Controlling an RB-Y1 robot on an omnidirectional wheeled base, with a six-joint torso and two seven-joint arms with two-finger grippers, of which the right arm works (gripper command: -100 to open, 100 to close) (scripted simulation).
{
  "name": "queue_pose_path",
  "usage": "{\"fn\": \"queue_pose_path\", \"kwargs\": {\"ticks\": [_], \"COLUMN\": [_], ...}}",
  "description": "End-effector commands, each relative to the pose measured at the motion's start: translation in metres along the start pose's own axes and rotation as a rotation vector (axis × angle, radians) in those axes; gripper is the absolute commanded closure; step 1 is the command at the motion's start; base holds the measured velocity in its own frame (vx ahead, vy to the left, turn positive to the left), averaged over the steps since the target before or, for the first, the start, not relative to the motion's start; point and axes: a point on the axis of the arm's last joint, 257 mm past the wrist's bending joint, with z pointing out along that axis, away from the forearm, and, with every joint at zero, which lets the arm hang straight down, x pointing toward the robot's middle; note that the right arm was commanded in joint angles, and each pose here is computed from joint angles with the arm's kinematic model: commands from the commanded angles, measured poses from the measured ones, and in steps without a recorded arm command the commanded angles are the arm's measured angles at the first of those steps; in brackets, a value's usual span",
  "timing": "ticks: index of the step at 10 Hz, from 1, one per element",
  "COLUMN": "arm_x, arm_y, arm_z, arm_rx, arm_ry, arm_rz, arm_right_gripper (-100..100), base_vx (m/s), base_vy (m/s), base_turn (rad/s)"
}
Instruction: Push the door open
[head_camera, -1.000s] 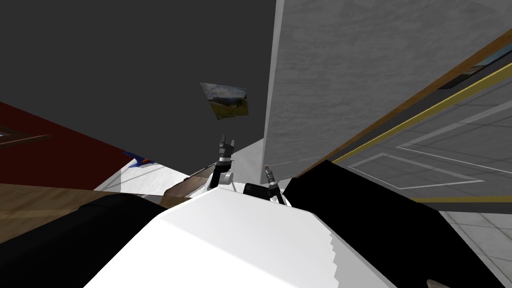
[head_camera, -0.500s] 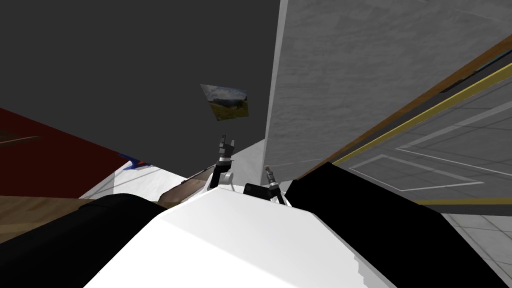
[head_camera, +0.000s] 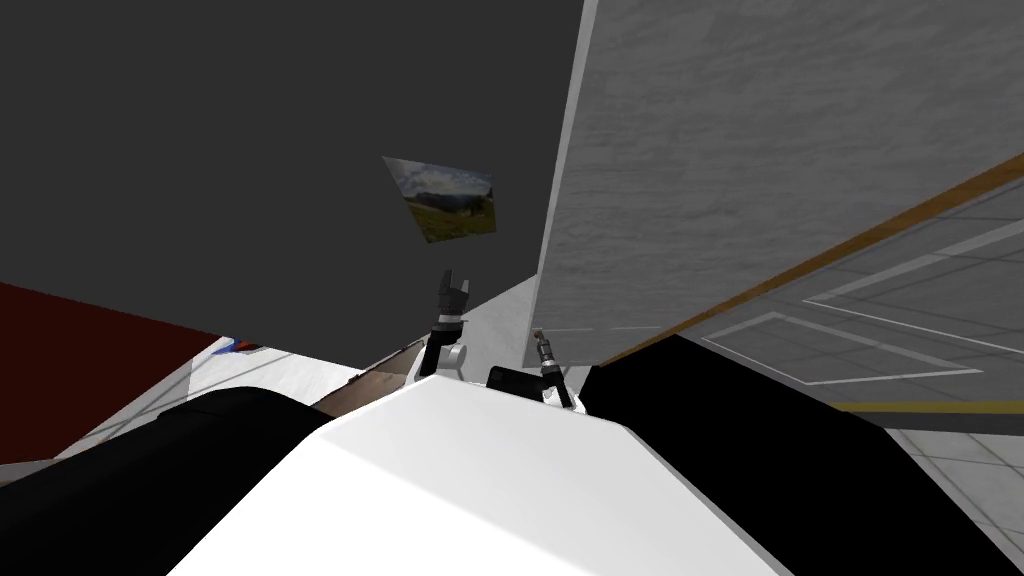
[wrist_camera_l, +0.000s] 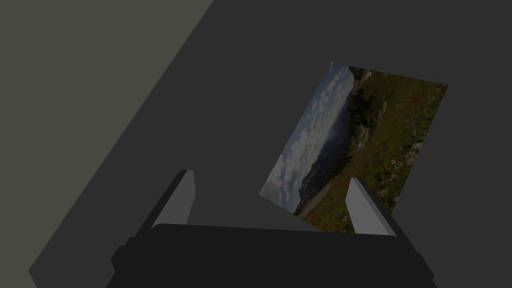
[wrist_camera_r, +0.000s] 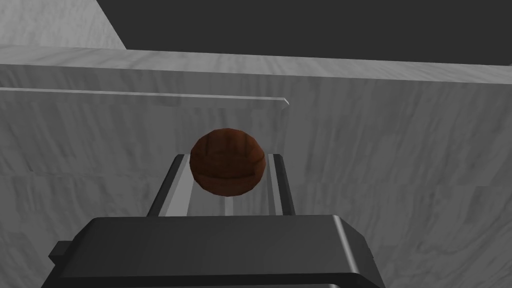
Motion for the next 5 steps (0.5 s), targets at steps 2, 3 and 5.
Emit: {"fn": "queue_pose_path", "kwargs": {"ticks": [2, 3, 5], "arm_x": [-0.023, -0.033, -0.042], "arm_y": [0.001, 0.001, 0.001], "arm_z": [-0.0013, 0.0002, 0.0016], "arm_rx": [0.000, 0.000, 0.001], "arm_ry": [-0.045, -0.067, -0.089], "arm_rz": [-0.010, -0.012, -0.013], "arm_right_gripper": [100, 100, 100], "base_vx": [0.131, 0.142, 0.119], "base_vy": [0.108, 0.100, 0.098], "base_turn": [-0.056, -0.069, -0.049]}}
